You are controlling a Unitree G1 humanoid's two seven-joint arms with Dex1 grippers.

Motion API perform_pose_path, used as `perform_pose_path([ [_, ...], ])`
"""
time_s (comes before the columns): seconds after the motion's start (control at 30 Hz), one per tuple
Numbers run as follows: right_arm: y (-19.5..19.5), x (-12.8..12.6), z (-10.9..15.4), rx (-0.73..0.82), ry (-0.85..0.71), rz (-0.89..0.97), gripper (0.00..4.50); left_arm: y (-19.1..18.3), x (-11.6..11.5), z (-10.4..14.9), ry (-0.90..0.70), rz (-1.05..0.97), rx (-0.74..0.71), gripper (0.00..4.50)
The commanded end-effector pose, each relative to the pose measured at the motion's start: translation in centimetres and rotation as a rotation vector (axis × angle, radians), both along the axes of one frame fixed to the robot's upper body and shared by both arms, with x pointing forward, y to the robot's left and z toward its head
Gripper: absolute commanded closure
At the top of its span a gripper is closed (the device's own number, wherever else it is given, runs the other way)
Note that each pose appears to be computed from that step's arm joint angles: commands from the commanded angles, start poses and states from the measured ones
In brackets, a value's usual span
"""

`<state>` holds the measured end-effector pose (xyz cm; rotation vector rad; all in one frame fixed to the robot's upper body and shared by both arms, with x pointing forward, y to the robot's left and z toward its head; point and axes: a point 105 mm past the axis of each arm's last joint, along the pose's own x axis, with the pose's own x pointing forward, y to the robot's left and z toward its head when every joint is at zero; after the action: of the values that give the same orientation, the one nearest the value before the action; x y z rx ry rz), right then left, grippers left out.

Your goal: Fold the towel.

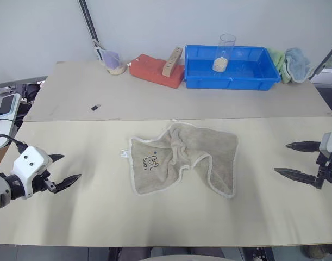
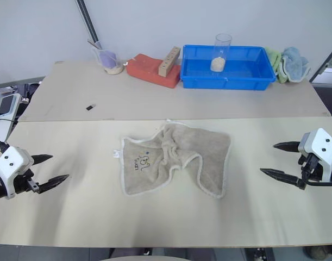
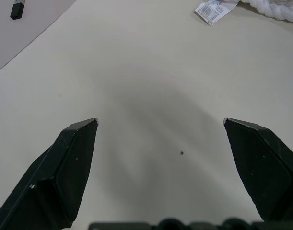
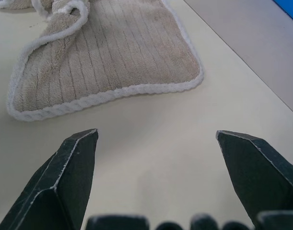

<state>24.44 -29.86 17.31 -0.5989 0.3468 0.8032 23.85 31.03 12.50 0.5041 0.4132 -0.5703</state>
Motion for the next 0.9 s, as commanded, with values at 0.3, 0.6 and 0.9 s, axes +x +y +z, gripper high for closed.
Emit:
perform_pose_path([
  [0.3, 0.7, 0.4, 0.8, -0.003, -0.045, 0.018, 0.14, 0.0, 0.3, 1.6, -0.094, -0.034, 0.02, 0.0],
  [0.6, 1.0, 0.2, 0.8, 0.006, -0.036, 0.027, 0.14, 0.1, 0.1, 2.2, -0.11, -0.07, -0.031, 0.0],
  [0.9, 4.3, -0.5, 2.2, 0.042, -0.039, 0.128, 0.14, -8.2, -2.5, 0.6, -0.014, -0.509, -0.002, 0.0],
])
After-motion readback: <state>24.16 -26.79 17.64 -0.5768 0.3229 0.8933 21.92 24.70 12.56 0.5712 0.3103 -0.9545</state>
